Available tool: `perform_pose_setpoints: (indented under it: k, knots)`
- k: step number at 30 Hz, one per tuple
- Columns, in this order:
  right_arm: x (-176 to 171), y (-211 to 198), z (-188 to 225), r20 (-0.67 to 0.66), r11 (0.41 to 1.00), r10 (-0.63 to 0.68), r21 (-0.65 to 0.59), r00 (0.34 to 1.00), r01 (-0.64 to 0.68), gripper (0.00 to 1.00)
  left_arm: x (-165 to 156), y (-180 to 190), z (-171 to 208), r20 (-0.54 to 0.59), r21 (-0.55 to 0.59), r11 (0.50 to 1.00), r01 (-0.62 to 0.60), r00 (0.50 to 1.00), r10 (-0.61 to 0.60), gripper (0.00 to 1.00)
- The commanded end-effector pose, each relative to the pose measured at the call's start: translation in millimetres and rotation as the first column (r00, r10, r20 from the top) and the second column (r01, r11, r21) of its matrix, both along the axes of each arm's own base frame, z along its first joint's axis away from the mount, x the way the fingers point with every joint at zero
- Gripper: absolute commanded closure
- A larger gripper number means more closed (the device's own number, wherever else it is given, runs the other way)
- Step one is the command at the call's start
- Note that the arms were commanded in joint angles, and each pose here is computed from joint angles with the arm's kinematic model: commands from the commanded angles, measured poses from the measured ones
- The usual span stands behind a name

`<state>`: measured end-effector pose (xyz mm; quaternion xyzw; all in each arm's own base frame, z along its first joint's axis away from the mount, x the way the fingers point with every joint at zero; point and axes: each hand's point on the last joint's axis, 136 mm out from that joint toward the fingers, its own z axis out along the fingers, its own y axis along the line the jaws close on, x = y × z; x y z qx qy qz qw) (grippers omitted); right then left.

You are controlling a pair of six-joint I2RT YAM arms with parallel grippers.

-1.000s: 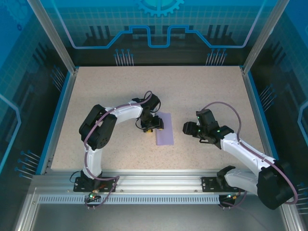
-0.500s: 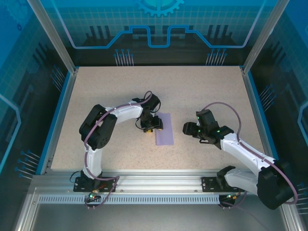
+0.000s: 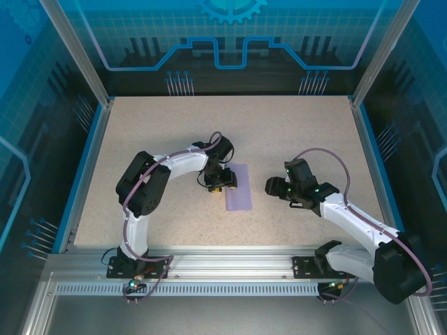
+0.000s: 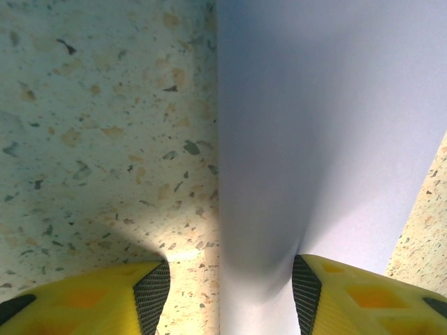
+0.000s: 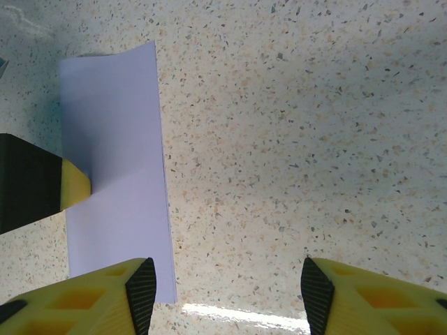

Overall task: Fold a paper plane with a square sheet of paper (fold left side to right side)
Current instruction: Hold the square sheet of paper at the center of the table.

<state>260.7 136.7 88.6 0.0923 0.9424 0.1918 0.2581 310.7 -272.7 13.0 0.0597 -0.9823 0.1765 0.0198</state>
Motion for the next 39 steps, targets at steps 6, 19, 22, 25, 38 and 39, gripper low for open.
perform_pose_setpoints:
  k: [6,19,22,25,38,39]
  knots:
    - [-1.7,0.8,-5.6,-0.022,1.000,0.002,0.018,1.000,-0.002,0.40,-10.0,-25.7,-55.9,-0.020,-0.015,0.998,0.062,0.998,-0.063,0.44]
    - [0.2,4.4,-6.1,-0.030,1.000,0.012,0.026,0.999,-0.011,0.40,-8.3,-27.6,-57.7,-0.024,-0.017,0.998,0.059,0.998,-0.059,0.44]
    - [-0.2,5.1,-7.6,-0.034,0.999,0.014,0.029,0.999,-0.013,0.40,-8.4,-27.7,-57.4,-0.024,-0.018,0.998,0.061,0.998,-0.062,0.44]
    - [0.4,6.2,-7.4,-0.035,0.999,0.017,0.033,0.999,-0.016,0.40,-8.5,-27.1,-58.2,-0.026,-0.017,0.998,0.062,0.998,-0.062,0.44]
    - [10.0,37.4,-4.2,-0.019,0.983,0.096,0.160,0.995,-0.092,0.48,-9.9,-26.6,-59.2,-0.029,-0.013,0.998,0.064,0.997,-0.065,0.44]
    - [11.9,45.1,-5.2,-0.025,0.976,0.115,0.189,0.993,-0.108,0.53,-9.8,-26.3,-59.2,-0.029,-0.013,0.998,0.064,0.997,-0.065,0.44]
